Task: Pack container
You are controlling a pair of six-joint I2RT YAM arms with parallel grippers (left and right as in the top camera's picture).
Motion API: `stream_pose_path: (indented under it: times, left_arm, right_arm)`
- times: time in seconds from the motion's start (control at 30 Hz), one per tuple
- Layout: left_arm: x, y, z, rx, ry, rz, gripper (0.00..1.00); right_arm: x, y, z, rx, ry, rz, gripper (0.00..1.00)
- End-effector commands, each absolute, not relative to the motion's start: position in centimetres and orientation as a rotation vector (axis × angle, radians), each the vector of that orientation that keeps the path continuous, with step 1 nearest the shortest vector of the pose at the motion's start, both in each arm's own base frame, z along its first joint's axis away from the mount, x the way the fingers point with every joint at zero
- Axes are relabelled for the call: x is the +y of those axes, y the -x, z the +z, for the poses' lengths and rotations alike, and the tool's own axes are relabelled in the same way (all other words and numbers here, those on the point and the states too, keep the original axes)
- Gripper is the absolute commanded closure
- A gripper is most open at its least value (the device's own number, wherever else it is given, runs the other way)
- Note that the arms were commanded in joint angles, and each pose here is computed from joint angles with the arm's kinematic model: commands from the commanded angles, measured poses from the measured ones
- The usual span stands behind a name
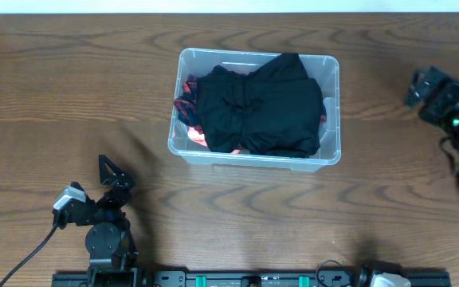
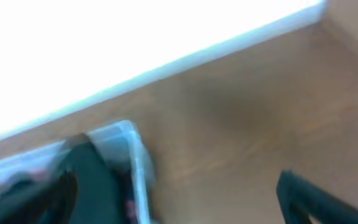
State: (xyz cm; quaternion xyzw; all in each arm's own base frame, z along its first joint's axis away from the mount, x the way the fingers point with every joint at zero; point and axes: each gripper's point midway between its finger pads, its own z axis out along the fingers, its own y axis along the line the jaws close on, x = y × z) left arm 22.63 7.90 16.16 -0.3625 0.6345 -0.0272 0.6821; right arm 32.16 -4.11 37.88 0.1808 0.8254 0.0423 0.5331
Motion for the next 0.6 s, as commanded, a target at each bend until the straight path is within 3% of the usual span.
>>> stream_pose_path:
  times: [0.0,0.23,0.57]
  left_arm:
    - [8.0,-22.6,14.5,1.473,0.825,-0.036,0.02]
    - [8.0,-22.6,14.5,1.473,0.825,-0.035,0.02]
    - [8.0,-22.6,14.5,1.473,0.825,-0.036,0.03]
  right_arm:
    - [-3.5,-31.3,40.8,1.777,-0.413,0.024,0.01]
    - [-2.0,-27.4,45.8,1.34,-0.307,0.167,0.01]
    - [-3.5,-21.3,42.7,1.109,-0.346,0.147,0.01]
